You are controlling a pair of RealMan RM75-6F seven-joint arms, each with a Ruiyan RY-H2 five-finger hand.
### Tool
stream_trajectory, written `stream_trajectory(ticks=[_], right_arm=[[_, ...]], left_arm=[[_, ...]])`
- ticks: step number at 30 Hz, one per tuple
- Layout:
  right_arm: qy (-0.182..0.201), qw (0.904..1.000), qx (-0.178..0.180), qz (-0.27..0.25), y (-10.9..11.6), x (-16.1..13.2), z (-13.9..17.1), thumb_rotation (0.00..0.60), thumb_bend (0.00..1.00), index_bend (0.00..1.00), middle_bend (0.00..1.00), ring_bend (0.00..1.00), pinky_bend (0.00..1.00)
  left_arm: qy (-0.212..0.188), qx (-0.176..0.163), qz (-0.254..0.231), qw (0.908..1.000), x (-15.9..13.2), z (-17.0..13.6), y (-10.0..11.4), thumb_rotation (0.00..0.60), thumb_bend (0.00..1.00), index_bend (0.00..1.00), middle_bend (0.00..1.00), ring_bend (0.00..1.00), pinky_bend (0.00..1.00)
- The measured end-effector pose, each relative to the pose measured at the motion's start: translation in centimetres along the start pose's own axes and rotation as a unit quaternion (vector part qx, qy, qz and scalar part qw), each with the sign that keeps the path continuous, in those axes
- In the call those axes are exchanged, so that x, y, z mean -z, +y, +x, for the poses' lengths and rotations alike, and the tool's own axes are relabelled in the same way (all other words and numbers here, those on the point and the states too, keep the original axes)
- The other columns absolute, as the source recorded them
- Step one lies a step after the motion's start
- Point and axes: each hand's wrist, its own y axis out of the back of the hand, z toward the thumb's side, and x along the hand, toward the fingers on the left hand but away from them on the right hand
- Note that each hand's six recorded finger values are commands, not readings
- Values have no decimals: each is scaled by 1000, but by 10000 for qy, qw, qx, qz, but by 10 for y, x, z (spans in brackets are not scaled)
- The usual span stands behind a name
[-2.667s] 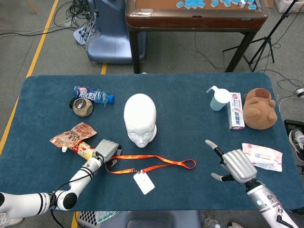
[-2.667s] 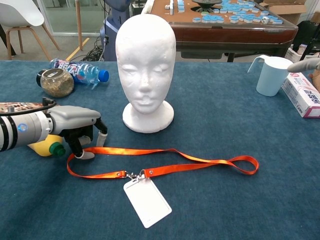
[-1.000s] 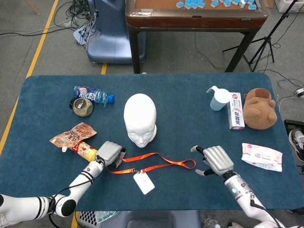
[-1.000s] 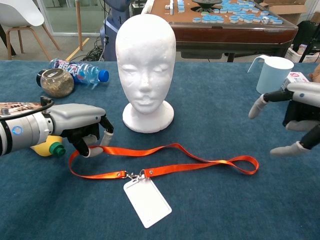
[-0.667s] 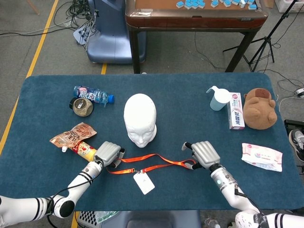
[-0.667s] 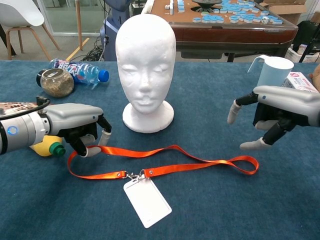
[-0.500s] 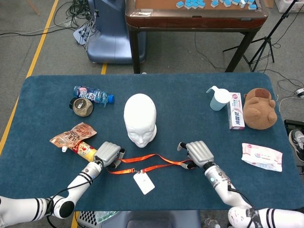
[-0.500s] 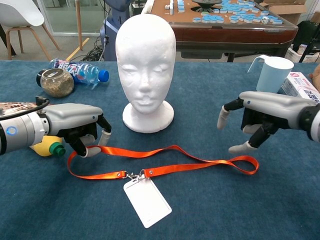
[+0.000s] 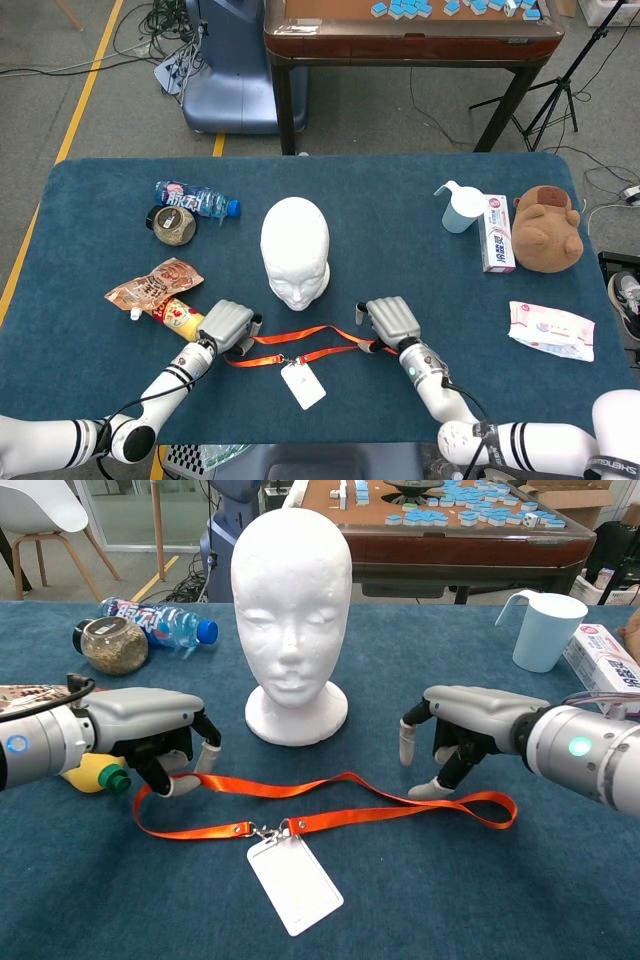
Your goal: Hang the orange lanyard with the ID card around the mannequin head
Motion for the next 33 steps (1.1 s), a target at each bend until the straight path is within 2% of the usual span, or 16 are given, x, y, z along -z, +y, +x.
stream_trajectory(ticks=[26,33], right_arm=[[-94,9998,-100,172,-18,-22,-24,600,217,486,1000,1000,1000],[-172,9996,-133,165,-22,-19,-25,600,259,525,1000,1000,1000]], left_arm=[[-8,21,-7,10000,-3,-1,-2,600,394,587,917,944,970],[-10,17,-1,10000,-2,-2,-2,600,394,587,917,944,969]])
